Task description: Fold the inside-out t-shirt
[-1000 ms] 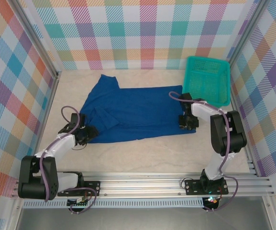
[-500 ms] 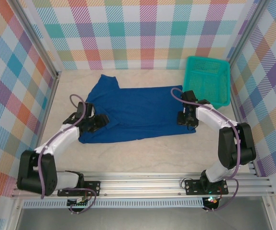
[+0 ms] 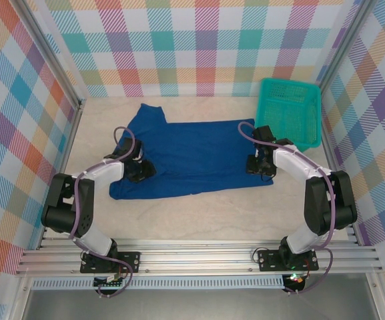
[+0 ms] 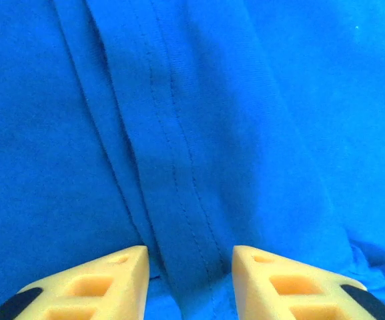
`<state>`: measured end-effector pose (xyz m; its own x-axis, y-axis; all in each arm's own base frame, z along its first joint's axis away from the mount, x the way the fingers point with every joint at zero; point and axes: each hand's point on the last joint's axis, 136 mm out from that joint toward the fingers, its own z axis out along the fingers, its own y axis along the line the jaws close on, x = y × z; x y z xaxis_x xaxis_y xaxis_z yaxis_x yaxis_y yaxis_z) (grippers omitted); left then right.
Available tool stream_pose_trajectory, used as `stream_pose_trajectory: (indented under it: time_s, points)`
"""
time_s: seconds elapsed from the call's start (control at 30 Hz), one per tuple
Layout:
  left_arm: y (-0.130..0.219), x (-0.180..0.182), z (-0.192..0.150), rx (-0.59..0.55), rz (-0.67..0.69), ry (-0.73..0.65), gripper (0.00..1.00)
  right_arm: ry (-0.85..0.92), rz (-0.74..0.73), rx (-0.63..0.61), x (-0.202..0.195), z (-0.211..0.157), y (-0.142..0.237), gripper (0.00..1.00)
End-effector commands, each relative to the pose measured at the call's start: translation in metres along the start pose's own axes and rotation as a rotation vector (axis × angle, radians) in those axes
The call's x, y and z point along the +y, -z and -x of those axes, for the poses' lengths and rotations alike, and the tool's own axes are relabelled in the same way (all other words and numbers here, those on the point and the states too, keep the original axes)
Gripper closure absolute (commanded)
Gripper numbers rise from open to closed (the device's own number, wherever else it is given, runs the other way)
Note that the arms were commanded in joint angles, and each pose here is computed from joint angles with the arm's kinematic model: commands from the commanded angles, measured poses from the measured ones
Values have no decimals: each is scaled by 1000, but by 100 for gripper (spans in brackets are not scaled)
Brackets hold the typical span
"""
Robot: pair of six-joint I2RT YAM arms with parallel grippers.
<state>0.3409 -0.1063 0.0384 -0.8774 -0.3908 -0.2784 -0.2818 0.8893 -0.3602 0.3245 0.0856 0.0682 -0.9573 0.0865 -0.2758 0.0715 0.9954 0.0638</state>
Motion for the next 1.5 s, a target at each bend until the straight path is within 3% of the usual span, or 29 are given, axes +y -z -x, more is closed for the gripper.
stream_pose_trajectory:
  time_s: [0.0,0.23,0.5,0.67,0.73,0.83,0.87,1.0,1.13,1.27,1.47]
  points:
    - [2,-13,10,-23,-25,-17,71,19,29,-26,8,5,5,56]
    - [1,-25,24,-56,-62,-24,90,21,27,-20,8,5,4,56]
    - [12,-51,52,-110,-114,-32,99,26,24,-18,8,6,3,56]
    - [0,-78,73,-124,-131,-68,98,27,26,-20,8,7,3,56]
    - [-10,-89,84,-122,-131,-82,93,27,28,-21,9,7,3,56]
    - [-21,-104,102,-133,-119,-109,75,26,38,-16,11,7,3,56]
    - [-22,-104,106,-130,-100,-115,67,26,40,-17,11,6,4,56]
    - [-9,-106,117,-165,-71,-147,53,34,54,-22,13,5,9,55]
    - [19,-87,99,-205,-54,-161,46,58,108,-19,22,1,8,54]
    - [28,-40,61,-200,8,-121,43,63,153,17,31,-4,-5,52]
    - [20,21,16,-111,54,24,42,77,-14,149,6,-14,-30,51]
